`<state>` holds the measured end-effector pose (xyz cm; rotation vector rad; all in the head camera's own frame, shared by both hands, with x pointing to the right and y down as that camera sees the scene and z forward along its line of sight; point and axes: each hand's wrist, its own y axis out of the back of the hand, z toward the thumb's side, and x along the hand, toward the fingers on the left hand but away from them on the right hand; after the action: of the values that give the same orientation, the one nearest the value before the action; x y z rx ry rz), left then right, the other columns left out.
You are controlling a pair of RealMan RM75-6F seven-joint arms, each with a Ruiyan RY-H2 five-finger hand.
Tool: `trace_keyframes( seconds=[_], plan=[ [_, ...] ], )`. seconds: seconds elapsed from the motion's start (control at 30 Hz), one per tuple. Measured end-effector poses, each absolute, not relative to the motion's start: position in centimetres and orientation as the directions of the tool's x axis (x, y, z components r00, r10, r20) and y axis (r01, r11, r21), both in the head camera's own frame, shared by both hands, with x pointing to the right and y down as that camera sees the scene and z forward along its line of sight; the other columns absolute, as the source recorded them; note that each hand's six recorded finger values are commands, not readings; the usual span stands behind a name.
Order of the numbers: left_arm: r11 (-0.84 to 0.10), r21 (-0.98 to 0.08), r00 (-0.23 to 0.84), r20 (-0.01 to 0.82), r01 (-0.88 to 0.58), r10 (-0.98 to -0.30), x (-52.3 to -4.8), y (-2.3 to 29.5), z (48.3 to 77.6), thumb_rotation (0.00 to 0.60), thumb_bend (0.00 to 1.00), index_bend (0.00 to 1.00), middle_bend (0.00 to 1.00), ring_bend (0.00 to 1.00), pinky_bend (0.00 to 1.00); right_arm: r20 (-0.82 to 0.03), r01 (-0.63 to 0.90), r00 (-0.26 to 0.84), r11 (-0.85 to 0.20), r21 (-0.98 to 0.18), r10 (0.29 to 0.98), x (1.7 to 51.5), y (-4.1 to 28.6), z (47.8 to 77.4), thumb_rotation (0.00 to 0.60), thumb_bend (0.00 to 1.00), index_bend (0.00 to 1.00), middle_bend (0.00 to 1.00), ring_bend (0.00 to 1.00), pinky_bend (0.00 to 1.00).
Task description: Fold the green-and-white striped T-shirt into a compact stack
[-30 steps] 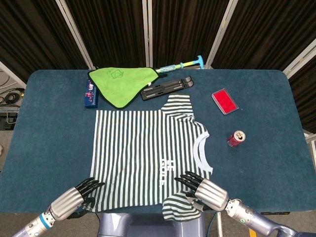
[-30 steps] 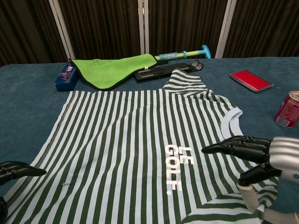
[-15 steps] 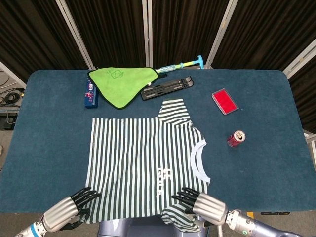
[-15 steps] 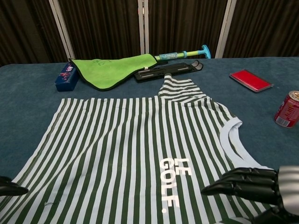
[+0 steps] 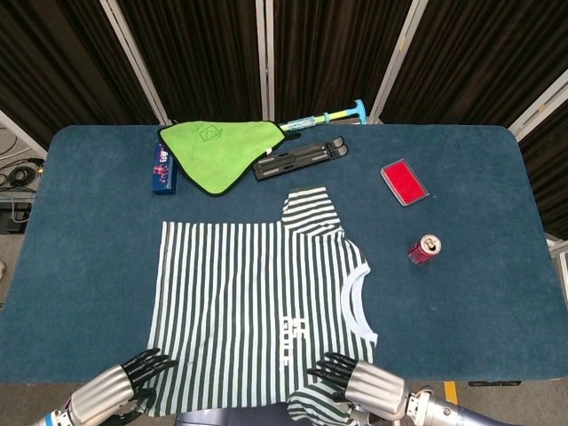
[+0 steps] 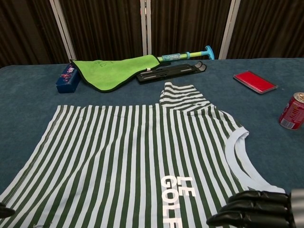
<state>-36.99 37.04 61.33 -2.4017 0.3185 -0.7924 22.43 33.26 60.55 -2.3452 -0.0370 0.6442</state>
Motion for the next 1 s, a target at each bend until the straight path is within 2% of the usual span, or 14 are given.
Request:
trace_keyframes(
  seconds=[1.0],
  plan=[
    [-0.844,-0.537,0.826,0.473,-0.005,-0.306,-36.0,38.8,59.7,0.600,0.69,0.75,0.00,0.00,0.00,-0.416,-0.162,0.897,-0.766,-0.622,0.148,22.4,34.8,59.1,0.600,0.43,0.74,0.00,0.00,0.00]
  ],
)
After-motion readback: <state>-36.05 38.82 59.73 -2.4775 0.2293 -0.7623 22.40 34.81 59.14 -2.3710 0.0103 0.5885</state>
